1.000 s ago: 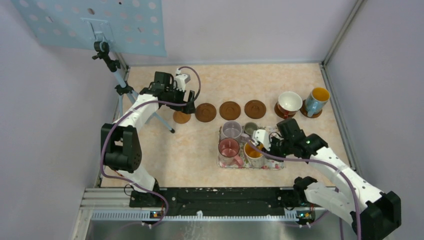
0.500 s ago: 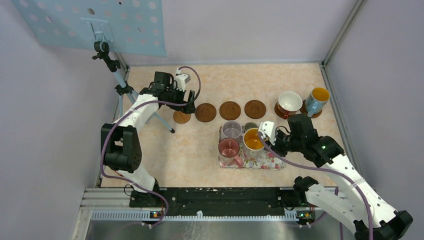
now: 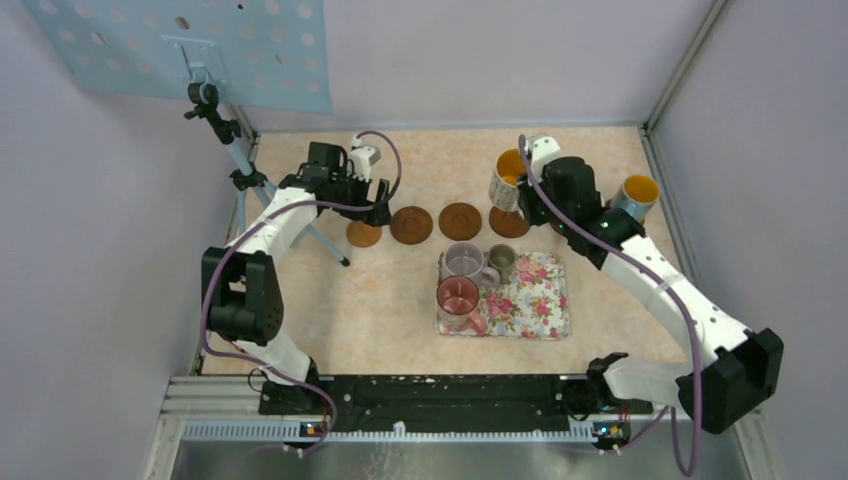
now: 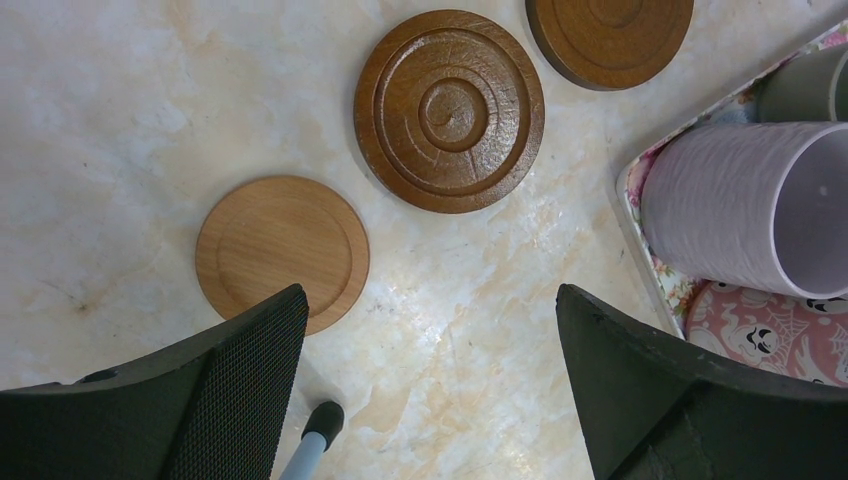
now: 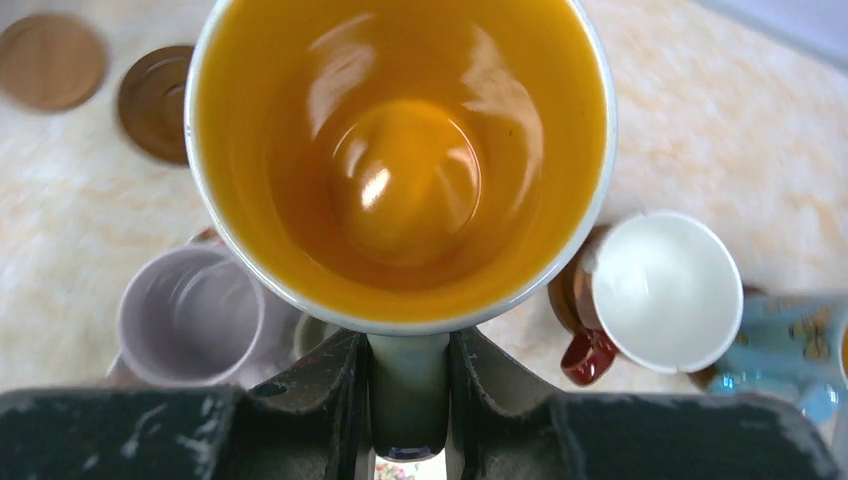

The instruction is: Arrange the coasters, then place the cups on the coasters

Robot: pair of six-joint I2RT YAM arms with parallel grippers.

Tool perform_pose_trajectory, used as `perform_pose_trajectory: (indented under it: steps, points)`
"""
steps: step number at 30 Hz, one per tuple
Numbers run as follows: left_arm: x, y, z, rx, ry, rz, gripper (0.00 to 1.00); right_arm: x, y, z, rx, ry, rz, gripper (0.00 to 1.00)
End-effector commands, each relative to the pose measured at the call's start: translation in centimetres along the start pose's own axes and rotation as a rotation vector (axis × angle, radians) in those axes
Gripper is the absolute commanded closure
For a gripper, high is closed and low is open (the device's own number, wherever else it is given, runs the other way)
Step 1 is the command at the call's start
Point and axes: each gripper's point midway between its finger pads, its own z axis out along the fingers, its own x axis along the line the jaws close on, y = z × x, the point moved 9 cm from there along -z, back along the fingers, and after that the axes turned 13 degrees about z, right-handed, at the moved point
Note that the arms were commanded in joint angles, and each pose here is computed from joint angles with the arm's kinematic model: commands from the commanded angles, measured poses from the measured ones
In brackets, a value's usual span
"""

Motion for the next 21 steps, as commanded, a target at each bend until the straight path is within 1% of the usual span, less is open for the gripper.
perform_pose_trajectory:
  steps: [1,4,6,9,12,15,21]
  points:
    - [0.3,2.3,-1.3,-0.075,0.027,0.032,0.01,-0.9,6.5,0.1,-0.307,-0.281,0.315,1.00]
    - [0.3,2.3,-1.4,-0.075,0.033,0.040,0.01,-1.4,6.0,1.9,-0.264,-0.417,0.412,1.00]
    - [0.3,2.2,-1.4,-0.071,0.031,0.037,0.01,-1.4,5.3,3.1,-0.220,-0.461,0.454,1.00]
    - [0.2,2.1,-1.5,-0.072,0.033,0.035,0.01,-1.1,4.1,4.4,-0.188,-0.463,0.528,1.00]
    - [0.3,2.3,-1.7,-0.076,0.047,0.051,0.01,-0.5,3.1,5.4,-0.177,-0.435,0.615,1.00]
    - [0.4,2.4,-1.8,-0.081,0.057,0.069,0.01,-0.4,2.2,6.7,-0.168,-0.451,0.678,1.00]
    - [0.4,2.3,-1.8,-0.076,0.056,0.071,0.01,-0.6,0.8,9.6,-0.165,-0.517,0.697,1.00]
